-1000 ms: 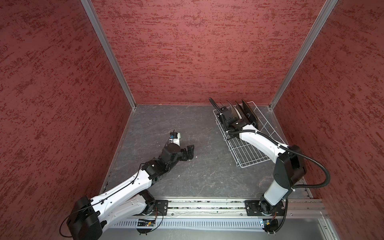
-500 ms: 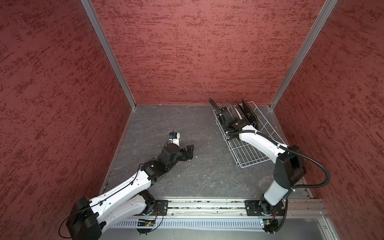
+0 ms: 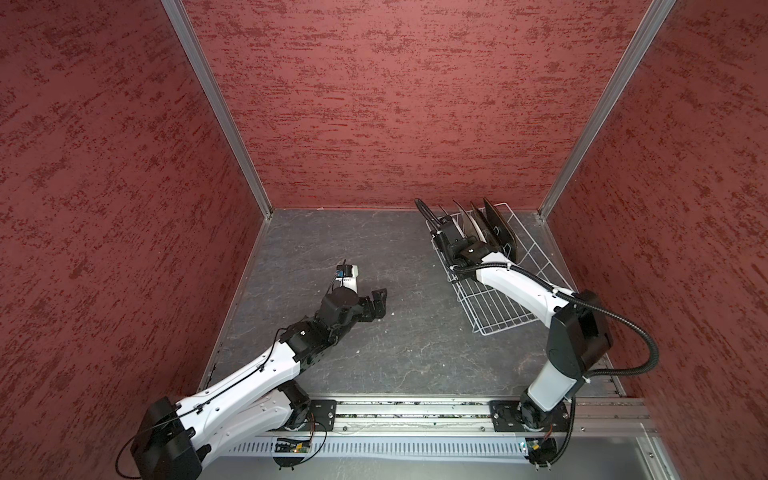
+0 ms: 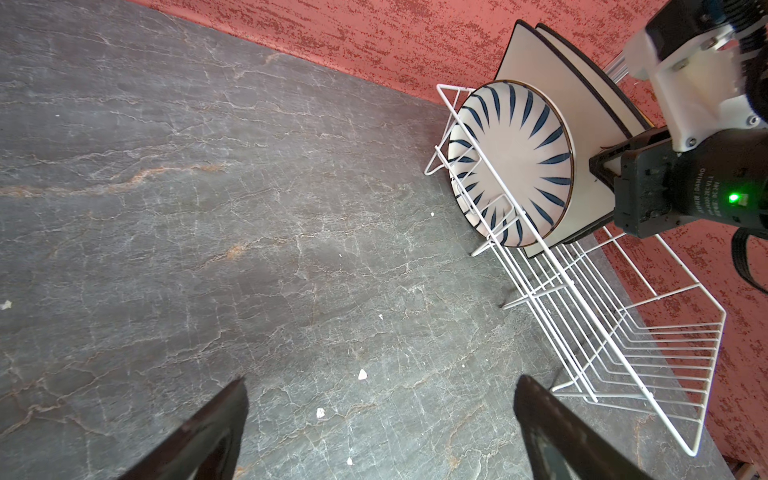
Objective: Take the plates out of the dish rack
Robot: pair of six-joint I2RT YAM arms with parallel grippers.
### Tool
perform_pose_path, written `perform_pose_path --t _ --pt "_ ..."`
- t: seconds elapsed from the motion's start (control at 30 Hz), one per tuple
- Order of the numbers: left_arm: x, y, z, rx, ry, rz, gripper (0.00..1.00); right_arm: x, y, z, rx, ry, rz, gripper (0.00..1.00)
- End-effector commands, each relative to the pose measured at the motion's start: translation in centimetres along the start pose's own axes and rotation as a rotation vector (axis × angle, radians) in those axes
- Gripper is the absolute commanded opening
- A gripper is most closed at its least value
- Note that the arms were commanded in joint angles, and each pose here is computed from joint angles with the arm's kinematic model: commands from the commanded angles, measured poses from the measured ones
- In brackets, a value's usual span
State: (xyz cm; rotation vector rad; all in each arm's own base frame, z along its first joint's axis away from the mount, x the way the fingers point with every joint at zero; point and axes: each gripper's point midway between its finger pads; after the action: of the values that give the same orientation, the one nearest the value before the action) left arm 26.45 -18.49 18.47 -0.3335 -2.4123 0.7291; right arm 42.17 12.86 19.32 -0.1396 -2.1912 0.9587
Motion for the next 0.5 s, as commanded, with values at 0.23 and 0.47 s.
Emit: perform_pose_path --t 0.23,0.47 --pt "-0.26 -0.70 -0.53 0.009 -0.004 0.016 1.00 0.67 -1.19 0.52 0.030 0.007 0.052 0.00" --pt "-0.35 -1.04 -0.45 0.018 0.002 0.027 0.99 0.82 -1.04 0.47 0.048 0.005 0.052 0.00"
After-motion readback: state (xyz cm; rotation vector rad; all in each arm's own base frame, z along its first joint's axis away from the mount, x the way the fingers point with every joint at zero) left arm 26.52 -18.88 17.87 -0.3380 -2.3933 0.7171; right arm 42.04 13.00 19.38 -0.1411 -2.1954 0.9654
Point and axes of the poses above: each gripper's point midway between its finger pads, its own x axis back along the fingers, its own y axis along the line the jaws close on, z = x × y, and after that the axes turned 12 degrees about x, right-handed
